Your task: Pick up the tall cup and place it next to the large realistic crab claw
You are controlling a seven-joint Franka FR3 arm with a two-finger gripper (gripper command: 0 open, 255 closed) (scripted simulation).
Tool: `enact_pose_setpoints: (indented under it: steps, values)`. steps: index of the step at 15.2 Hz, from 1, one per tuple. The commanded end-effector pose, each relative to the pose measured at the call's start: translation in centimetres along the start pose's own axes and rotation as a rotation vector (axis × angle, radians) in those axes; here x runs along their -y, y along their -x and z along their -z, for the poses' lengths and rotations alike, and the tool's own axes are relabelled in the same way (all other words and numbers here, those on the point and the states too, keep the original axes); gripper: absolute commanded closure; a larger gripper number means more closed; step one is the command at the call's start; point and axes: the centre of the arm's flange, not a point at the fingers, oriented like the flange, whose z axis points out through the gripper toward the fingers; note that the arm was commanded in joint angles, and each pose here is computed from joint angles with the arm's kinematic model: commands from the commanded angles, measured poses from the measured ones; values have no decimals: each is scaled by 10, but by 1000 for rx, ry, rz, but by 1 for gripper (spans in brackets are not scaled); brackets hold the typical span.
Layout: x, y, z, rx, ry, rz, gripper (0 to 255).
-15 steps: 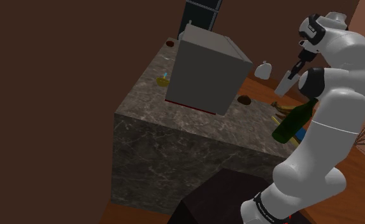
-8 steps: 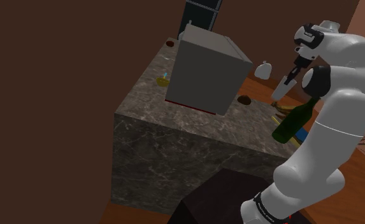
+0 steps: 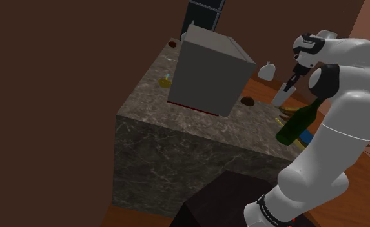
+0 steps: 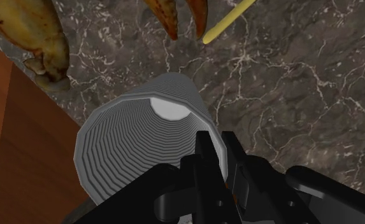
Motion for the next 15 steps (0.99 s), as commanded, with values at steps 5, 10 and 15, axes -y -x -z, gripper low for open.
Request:
enact_pose_setpoints:
  steps: [5,10,15]
  values:
    - [3,0,-32,0,0,0,255]
    - [5,0,-58,0,0,0,255]
    - [6,0,-70,0,0,0,255]
